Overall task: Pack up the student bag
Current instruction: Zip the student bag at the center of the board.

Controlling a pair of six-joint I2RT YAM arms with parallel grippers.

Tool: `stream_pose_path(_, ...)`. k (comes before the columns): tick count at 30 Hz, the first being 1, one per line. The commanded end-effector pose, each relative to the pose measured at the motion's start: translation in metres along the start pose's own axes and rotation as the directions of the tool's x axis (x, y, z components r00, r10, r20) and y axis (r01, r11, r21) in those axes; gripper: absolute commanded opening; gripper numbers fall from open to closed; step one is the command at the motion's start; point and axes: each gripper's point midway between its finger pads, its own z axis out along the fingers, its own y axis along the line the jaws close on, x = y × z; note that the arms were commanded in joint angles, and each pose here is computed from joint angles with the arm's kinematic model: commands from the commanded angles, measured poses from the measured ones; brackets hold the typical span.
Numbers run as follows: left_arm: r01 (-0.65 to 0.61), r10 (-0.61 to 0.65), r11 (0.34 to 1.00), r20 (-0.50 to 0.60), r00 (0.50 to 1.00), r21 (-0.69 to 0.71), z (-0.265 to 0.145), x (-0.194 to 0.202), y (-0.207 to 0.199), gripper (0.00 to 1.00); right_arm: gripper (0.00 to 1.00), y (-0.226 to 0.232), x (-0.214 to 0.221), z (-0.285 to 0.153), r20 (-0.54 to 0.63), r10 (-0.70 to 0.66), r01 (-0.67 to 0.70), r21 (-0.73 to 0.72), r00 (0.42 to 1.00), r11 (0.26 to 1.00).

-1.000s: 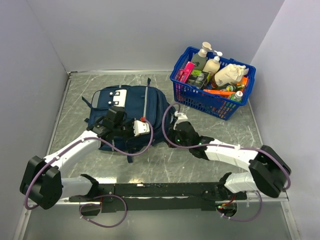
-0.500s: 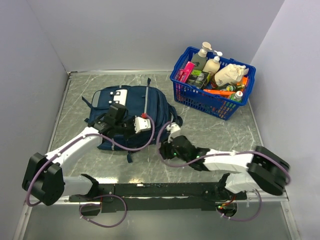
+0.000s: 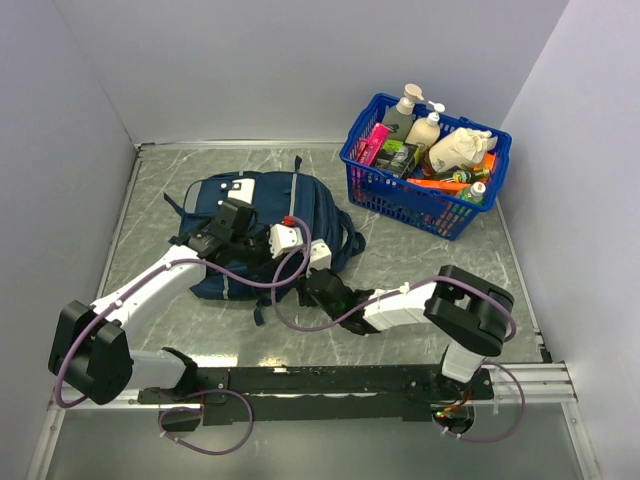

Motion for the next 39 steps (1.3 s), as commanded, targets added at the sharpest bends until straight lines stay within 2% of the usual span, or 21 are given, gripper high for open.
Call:
stream_pose_path(1, 0.004, -0.003, 1.000, 0.037, 0.999, -0.031, -0.014, -0.020, 0.008, 0.01, 0.50, 0.003, -0.030, 0.015, 0.100, 0.000, -0.007, 0.066, 0.995, 0.998)
stream_pose_path(3, 0.003, -0.002, 1.000, 0.040, 0.999, -0.027, -0.014, -0.021, 0.007, 0.01, 0.46, 0.003, -0.027, 0.017, 0.099, 0.001, -0.007, 0.068, 0.995, 0.998)
stream_pose_path(6, 0.004, -0.003, 1.000, 0.033, 0.999, -0.024, -0.013, -0.018, 0.006, 0.01, 0.26, 0.003, -0.027, 0.012, 0.095, -0.005, 0.000, 0.062, 0.995, 0.998)
stream_pose_path(7, 0.007, -0.006, 1.000, 0.031, 1.000, -0.025, -0.013, -0.017, 0.006, 0.01, 0.15, 0.004, -0.033, 0.006, 0.107, 0.001, -0.007, 0.059, 0.994, 0.998)
stream_pose_path(9, 0.007, -0.007, 1.000, 0.027, 1.000, -0.022, -0.012, -0.015, 0.006, 0.01, 0.02, 0.001, -0.030, -0.002, 0.101, -0.003, -0.003, 0.064, 0.995, 0.998)
stream_pose_path(10, 0.004, -0.004, 1.000, 0.028, 1.000, -0.023, -0.012, -0.016, 0.006, 0.01, 0.00, 0.000, -0.033, -0.010, 0.102, -0.003, -0.003, 0.063, 0.995, 0.998)
stream_pose_path(17, -0.007, 0.008, 0.999, 0.018, 1.000, -0.031, -0.012, -0.011, 0.006, 0.01, 0.00, -0.024, -0.005, -0.044, 0.034, 0.012, -0.014, 0.074, 0.999, 0.997)
stream_pose_path(29, -0.033, 0.033, 0.999, -0.017, 0.999, 0.007, -0.011, 0.008, -0.009, 0.01, 0.00, -0.070, 0.004, -0.071, -0.010, 0.052, -0.050, 0.166, 0.999, 0.985)
stream_pose_path(34, -0.026, 0.027, 0.999, -0.020, 0.999, 0.031, -0.012, 0.012, -0.016, 0.01, 0.00, -0.090, -0.012, -0.075, 0.025, 0.164, -0.166, 0.160, 0.986, 0.973)
stream_pose_path(39, -0.041, 0.042, 0.998, -0.011, 0.999, 0.052, -0.015, 0.010, -0.021, 0.01, 0.00, -0.108, -0.020, -0.073, 0.041, 0.176, -0.181, 0.223, 0.984, 0.958)
